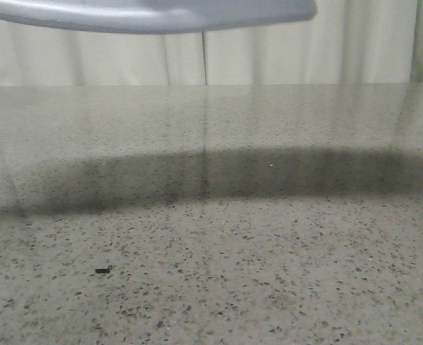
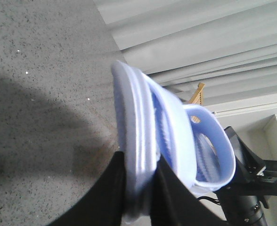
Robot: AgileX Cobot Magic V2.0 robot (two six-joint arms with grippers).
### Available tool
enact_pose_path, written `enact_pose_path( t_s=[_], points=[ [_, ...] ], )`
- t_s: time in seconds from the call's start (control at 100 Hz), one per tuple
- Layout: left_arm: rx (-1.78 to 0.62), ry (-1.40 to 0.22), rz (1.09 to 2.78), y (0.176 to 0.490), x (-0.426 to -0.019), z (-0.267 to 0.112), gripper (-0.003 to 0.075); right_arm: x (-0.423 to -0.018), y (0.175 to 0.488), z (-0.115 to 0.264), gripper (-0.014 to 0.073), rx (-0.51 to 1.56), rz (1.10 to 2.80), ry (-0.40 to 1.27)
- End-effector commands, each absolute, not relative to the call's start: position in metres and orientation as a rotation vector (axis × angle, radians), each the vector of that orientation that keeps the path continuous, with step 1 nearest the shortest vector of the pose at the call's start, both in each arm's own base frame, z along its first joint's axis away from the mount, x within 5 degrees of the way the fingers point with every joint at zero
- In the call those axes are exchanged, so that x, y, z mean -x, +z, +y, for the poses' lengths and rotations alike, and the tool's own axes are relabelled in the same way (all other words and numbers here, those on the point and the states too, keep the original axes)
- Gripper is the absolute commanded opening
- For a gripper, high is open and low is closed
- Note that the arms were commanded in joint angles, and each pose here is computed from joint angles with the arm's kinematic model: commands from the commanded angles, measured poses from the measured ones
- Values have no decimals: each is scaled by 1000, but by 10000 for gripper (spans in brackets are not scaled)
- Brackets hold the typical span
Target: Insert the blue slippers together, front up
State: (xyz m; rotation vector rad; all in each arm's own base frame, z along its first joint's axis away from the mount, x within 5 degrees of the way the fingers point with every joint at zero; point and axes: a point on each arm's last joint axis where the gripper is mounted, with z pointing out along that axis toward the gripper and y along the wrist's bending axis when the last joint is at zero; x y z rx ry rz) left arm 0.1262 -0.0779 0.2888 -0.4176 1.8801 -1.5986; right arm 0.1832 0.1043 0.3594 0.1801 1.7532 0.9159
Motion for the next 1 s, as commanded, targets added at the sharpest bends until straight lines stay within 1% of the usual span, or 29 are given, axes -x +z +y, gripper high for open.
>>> enact_pose_path(
  t_s=[0.0,0.19,0.34,0.57,0.7,0.99],
  points=[
    [379,-1723,1804,307,-124,-82,15,-177,388,94,416,-183,1580,903],
    [375,-1703,1816,305,-124,-82,15,-165,402,84,416,-158,1472,870],
    [390,-1679,1819,304,-126,-81,15,-157,409,79,415,-157,1425,872],
    [425,-1685,1863,297,-134,-83,16,-154,409,79,415,-143,1440,879],
    [396,-1699,1883,291,-143,-86,15,-154,407,79,415,-136,1458,882],
    [437,-1639,2000,266,-167,-89,15,-153,406,81,415,-126,1479,886]
  ],
)
